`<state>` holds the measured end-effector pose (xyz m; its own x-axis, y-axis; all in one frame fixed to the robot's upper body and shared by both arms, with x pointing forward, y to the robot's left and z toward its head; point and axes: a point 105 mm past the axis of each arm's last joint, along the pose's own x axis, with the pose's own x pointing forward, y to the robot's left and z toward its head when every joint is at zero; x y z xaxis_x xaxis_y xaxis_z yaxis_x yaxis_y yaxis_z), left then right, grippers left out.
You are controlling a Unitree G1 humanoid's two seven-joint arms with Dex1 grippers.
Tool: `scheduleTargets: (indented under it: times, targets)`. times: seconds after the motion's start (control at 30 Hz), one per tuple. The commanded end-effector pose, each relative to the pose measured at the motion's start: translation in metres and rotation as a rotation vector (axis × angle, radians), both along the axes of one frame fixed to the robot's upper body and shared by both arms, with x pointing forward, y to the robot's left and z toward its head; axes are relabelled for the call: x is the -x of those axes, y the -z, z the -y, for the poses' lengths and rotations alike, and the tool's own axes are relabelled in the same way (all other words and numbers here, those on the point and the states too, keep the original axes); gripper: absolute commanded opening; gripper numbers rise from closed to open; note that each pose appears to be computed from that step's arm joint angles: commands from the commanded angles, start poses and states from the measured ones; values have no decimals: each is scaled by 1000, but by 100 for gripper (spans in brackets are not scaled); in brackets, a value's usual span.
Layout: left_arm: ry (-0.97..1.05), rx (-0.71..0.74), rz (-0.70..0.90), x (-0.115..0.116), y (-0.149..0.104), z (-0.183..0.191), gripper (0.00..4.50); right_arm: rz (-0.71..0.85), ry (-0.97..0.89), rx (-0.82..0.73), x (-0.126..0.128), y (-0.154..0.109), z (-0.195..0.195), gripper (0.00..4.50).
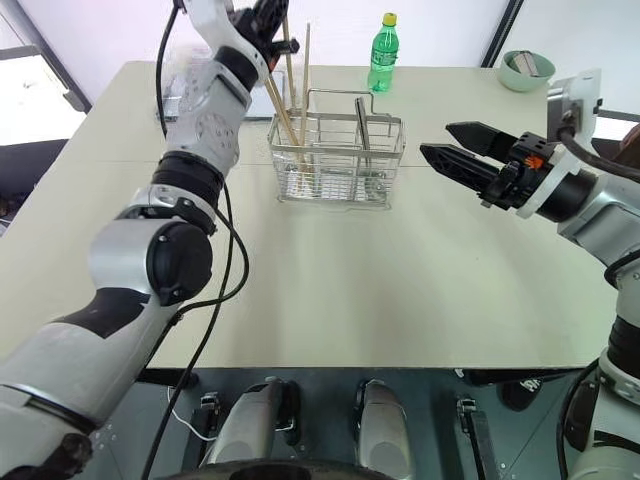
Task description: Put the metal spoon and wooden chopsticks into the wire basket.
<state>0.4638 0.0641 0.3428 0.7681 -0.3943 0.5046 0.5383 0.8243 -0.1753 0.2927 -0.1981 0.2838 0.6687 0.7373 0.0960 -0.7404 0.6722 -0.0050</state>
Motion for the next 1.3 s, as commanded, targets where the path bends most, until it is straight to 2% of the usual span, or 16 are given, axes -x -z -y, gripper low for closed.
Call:
scheduleTargets:
  times: [0.03,0.23,0.4,0.53,0.7,0.73,0.93,1.07,1.2,1.3]
  targets:
    - [-14,-24,112,11,-18,6,7,58,7,12,9,-14,1,341]
    - [-22,-59,94,11,7,14,7,58,3,15,8,-16,0,341]
    - [-30,-73,95,13,15,15,7,61,-1,12,6,-18,-1,341]
    - [-40,-65,109,16,10,10,155,58,-6,7,4,-16,-2,341]
    - [-35,-60,114,18,5,8,419,57,-12,9,2,-15,-2,341]
    - [-35,-57,112,18,4,7,444,58,-13,11,2,-15,-2,341]
    - [-47,-77,140,28,-15,-9,444,61,-14,20,0,-14,-2,341]
    - [-81,-155,117,35,-36,-37,444,67,-14,32,-5,-13,1,341]
    - [-30,-400,46,50,-40,-71,444,79,-10,73,-13,-13,8,341]
    - [75,-670,24,77,-30,-90,444,85,-10,101,-20,-15,15,341]
